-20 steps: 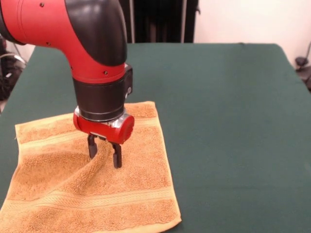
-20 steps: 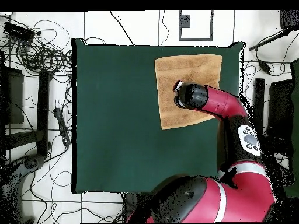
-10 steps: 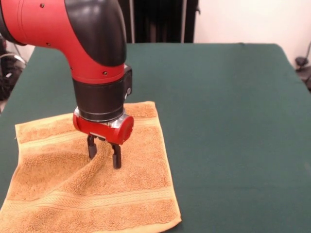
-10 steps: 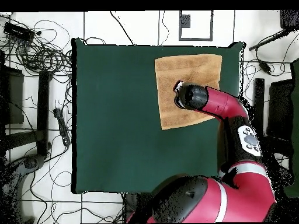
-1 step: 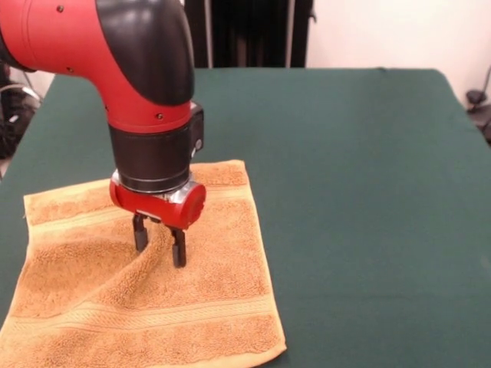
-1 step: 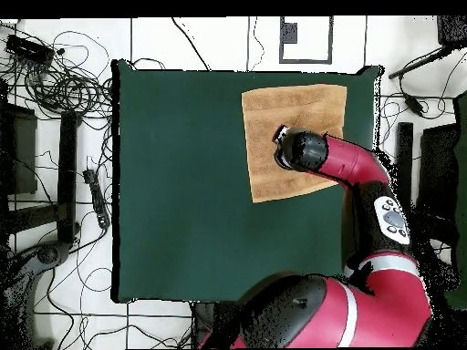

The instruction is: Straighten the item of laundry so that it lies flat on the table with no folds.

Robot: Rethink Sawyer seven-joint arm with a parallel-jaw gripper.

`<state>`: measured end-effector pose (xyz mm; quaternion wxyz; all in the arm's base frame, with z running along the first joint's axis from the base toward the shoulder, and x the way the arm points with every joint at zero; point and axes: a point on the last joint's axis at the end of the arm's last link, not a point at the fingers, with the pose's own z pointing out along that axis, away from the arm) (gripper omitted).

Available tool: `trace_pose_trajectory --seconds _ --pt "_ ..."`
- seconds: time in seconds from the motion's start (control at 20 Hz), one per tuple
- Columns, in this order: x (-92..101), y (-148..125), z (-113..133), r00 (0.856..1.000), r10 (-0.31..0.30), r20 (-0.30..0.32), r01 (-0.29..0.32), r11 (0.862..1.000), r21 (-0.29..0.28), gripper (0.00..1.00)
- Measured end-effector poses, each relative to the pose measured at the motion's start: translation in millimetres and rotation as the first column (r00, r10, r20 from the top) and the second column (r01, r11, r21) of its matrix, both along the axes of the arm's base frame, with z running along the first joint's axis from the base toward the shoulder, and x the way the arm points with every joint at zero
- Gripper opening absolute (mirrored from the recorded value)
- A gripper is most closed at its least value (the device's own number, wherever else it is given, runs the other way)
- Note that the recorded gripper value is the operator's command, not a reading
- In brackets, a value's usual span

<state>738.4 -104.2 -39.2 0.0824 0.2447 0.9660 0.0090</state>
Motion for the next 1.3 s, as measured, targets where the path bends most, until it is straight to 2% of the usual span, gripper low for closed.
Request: trace_pose_trajectory --seconds 0.25,0.4,0.45,0.55,0.7,0.8,0.95,1.3 --pt "4.2 -18 -1 0.999 -0.022 -0.038 0.023 1.000 0.011 1.00" --pt "6.0 -43 -2 0.996 -0.051 -0.070 0.053 0.998 0.027 1.00" --pt "7.2 -66 -1 0.993 -0.079 -0.093 0.083 0.996 0.044 1.00" --pt "7.7 -93 1 0.988 -0.107 -0.110 0.114 0.992 0.060 1.00" --pt "6.7 -121 -1 0.984 -0.132 -0.121 0.142 0.987 0.078 1.00" --pt "7.8 -152 0 0.980 -0.159 -0.123 0.173 0.979 0.107 1.00" --pt "10.4 -177 -1 0.980 -0.161 -0.114 0.176 0.975 0.135 1.00" --pt "17.0 -191 -1 0.986 -0.132 -0.101 0.146 0.977 0.155 1.00"
